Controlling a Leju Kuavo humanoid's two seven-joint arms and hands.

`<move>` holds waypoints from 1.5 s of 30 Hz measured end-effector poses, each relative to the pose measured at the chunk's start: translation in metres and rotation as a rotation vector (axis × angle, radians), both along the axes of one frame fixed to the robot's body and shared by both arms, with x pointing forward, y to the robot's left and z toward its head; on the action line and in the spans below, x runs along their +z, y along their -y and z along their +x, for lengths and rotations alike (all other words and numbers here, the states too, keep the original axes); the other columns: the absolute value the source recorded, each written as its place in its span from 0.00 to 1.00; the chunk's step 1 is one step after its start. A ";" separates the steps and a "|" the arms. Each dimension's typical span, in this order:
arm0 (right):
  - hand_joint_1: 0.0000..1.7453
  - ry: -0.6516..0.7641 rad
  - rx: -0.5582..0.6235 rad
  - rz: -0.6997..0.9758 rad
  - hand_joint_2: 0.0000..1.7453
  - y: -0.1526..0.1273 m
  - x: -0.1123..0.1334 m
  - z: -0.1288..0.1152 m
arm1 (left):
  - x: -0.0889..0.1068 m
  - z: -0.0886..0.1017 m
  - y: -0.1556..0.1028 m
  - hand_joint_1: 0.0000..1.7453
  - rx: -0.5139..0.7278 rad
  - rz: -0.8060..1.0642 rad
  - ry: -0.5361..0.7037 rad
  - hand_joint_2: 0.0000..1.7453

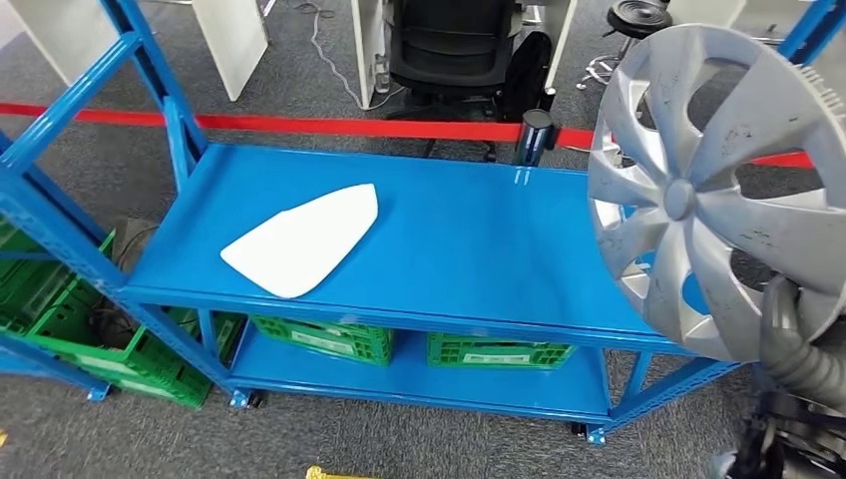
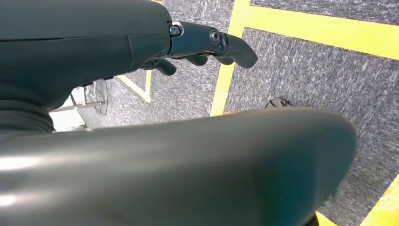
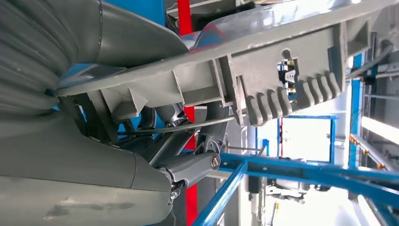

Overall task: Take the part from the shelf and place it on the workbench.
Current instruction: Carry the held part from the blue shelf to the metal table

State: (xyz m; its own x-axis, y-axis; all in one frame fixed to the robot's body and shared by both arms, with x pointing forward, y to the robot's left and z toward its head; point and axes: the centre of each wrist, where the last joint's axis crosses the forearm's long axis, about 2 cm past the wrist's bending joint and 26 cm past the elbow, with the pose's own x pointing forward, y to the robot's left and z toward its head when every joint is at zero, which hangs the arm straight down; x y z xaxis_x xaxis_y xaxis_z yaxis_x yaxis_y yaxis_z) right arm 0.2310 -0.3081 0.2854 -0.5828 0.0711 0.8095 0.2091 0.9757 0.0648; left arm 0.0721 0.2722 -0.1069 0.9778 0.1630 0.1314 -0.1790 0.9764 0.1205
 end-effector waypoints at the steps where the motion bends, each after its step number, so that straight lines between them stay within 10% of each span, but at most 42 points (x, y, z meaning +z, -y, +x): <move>1: 1.00 -0.004 0.000 -0.002 1.00 0.000 0.000 0.000 | 0.000 0.000 0.000 0.00 0.003 -0.001 0.000 0.00; 45: 1.00 -0.075 0.003 -0.045 1.00 0.005 0.000 -0.006 | 0.000 0.000 0.008 0.00 0.076 -0.031 0.001 0.00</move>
